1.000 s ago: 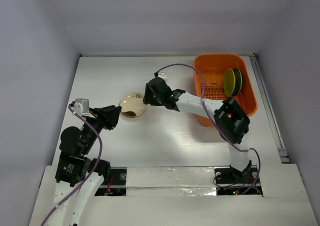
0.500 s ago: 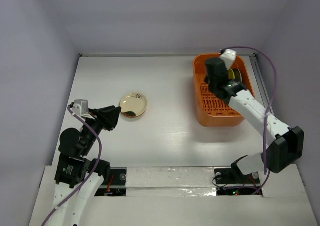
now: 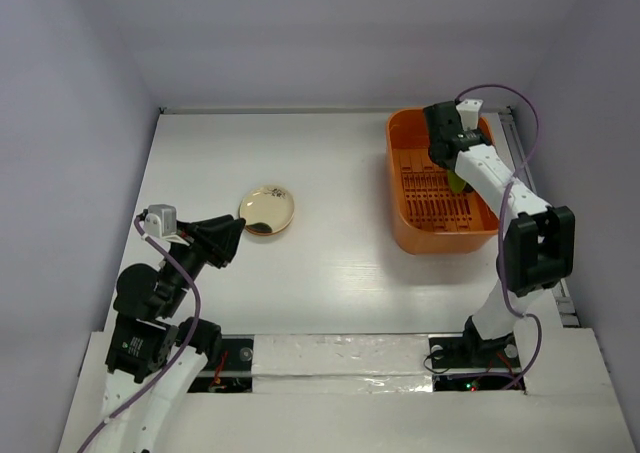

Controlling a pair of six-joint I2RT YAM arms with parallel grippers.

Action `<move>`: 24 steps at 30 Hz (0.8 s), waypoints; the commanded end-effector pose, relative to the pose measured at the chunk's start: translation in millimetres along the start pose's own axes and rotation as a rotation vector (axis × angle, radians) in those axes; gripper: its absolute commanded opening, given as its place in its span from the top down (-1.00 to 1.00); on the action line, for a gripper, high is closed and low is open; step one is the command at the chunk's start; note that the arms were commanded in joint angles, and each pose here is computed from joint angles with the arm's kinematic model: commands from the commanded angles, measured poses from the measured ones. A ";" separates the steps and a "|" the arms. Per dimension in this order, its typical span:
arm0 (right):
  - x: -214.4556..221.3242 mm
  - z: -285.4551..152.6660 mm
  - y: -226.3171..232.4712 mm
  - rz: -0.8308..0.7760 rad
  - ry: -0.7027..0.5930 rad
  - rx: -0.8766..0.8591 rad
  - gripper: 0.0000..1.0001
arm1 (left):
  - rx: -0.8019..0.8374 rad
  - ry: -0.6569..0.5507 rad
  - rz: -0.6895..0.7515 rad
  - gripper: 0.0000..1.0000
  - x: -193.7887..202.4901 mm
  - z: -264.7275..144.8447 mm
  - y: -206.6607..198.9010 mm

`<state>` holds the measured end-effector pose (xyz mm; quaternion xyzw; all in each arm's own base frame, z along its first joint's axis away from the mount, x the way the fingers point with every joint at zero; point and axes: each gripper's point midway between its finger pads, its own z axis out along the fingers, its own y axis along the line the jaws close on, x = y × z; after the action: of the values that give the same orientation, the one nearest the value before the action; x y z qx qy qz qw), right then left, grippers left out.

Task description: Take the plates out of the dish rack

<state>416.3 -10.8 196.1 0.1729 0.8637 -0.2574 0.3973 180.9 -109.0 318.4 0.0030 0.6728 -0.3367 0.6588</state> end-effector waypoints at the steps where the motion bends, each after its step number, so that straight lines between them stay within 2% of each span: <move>1: -14.3 2.8 -18.7 -0.049 0.003 0.066 0.15 | 0.012 -0.045 0.000 0.33 -10.2 -1.5 -4.1; 9: -22.5 24.2 -16.1 -0.120 0.011 0.122 0.18 | 0.010 -0.044 0.000 0.32 -10.7 -2.1 -4.5; 15: -26.9 33.7 -6.8 -0.145 0.005 0.123 0.29 | 0.008 -0.039 -0.002 0.32 -9.3 -1.0 -3.6; 24: -34.9 29.7 -8.5 -0.147 -0.013 0.113 0.62 | 0.008 -0.036 -0.003 0.32 -8.8 0.2 -3.5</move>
<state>444.6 -34.7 178.0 0.1138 0.8729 -0.3348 0.3361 181.4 -107.1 318.1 -0.0024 0.6730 -0.3330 0.6604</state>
